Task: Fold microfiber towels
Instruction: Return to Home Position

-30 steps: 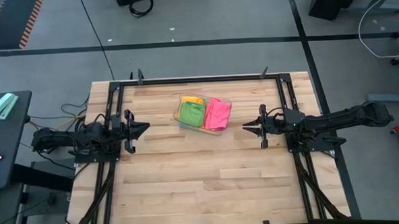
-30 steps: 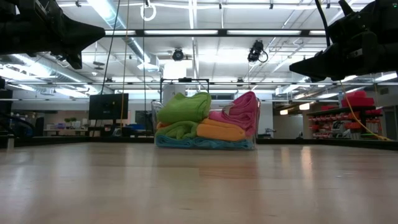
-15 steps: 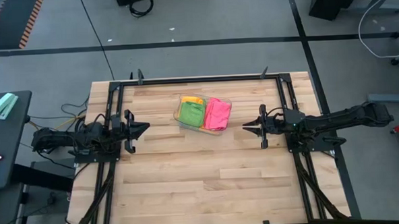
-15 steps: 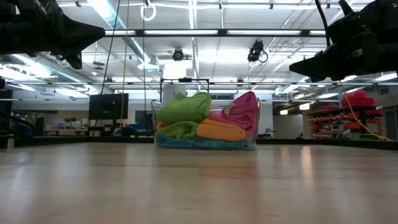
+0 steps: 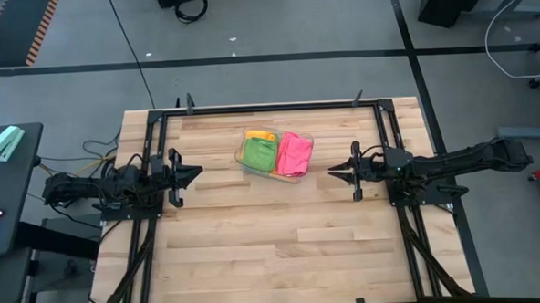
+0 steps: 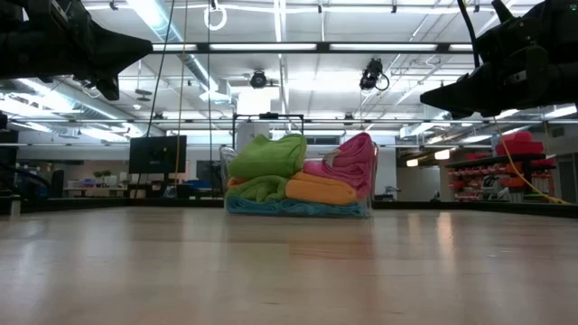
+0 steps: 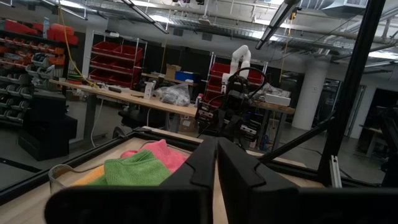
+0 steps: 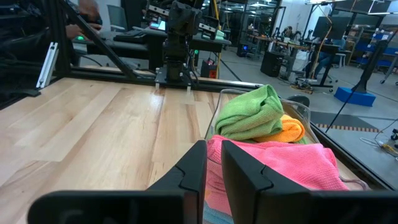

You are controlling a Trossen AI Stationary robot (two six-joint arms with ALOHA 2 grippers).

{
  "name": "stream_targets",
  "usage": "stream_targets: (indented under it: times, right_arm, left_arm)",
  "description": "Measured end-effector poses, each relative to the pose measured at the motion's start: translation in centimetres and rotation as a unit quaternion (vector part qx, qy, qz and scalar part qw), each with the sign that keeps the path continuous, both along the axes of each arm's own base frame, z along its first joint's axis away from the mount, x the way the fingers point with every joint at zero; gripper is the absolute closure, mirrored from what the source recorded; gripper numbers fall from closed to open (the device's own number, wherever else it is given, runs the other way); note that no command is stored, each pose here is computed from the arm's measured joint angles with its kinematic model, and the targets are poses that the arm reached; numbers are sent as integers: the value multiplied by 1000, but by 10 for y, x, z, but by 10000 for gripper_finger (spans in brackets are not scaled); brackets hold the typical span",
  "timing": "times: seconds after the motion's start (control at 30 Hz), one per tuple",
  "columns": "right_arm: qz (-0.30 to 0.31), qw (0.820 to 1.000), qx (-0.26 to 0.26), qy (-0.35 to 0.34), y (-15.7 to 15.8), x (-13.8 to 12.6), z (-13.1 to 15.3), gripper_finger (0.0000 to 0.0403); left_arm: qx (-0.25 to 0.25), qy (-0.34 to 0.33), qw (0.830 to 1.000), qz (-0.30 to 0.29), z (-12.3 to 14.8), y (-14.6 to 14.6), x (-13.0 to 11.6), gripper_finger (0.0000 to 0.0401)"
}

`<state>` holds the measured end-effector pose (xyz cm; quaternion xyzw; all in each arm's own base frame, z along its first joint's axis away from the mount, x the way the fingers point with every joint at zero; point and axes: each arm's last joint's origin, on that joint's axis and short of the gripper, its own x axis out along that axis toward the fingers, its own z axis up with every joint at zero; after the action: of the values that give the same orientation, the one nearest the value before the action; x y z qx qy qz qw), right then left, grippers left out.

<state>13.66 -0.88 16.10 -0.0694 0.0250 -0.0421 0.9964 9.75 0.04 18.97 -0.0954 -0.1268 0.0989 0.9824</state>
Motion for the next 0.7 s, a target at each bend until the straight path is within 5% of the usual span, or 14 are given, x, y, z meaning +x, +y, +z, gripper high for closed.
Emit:
stream_targets:
  times: [0.7]
  right_arm:
    - [0, 1000, 0, 0, 0, 0, 0, 345]
  left_arm:
    - [0, 0, 1000, 0, 0, 0, 0, 377]
